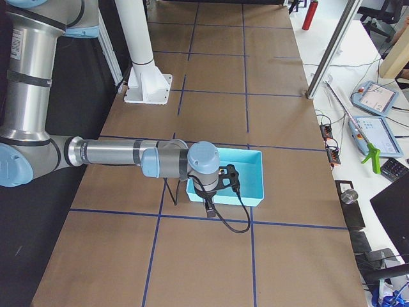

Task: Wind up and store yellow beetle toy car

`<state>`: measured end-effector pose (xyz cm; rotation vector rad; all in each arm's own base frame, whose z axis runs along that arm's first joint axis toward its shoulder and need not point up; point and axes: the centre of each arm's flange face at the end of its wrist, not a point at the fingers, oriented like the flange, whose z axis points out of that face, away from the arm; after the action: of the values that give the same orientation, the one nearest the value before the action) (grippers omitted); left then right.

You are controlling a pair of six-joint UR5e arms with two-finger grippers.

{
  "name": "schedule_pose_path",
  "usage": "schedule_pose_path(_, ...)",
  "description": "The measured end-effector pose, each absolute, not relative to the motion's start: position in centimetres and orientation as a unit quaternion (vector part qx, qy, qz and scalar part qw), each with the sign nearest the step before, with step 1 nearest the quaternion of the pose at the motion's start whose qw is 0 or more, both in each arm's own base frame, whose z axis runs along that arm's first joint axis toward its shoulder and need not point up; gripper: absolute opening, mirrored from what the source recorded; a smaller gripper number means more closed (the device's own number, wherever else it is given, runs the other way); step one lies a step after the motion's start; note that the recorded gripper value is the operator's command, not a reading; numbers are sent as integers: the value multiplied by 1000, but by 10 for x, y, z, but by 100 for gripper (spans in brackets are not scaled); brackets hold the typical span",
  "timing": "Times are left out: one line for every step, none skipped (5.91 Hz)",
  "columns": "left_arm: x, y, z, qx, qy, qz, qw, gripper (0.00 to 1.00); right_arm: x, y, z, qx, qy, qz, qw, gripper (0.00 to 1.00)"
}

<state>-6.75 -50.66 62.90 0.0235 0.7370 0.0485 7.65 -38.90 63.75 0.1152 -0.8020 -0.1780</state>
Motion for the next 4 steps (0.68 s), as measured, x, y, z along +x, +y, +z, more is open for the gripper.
schedule_pose_path(-68,-507,627,13,360,24,932,100,81,-388,642,40,-388,-46,920,100)
schedule_pose_path(-68,-506,626,14,360,25,932,100,82,-391,641,29,-382,-13,923,100)
schedule_pose_path(-68,-505,627,14,360,25,932,100,84,-398,638,25,-373,3,928,100)
schedule_pose_path(-67,-505,627,14,360,26,932,100,86,-405,634,26,-362,9,932,100)
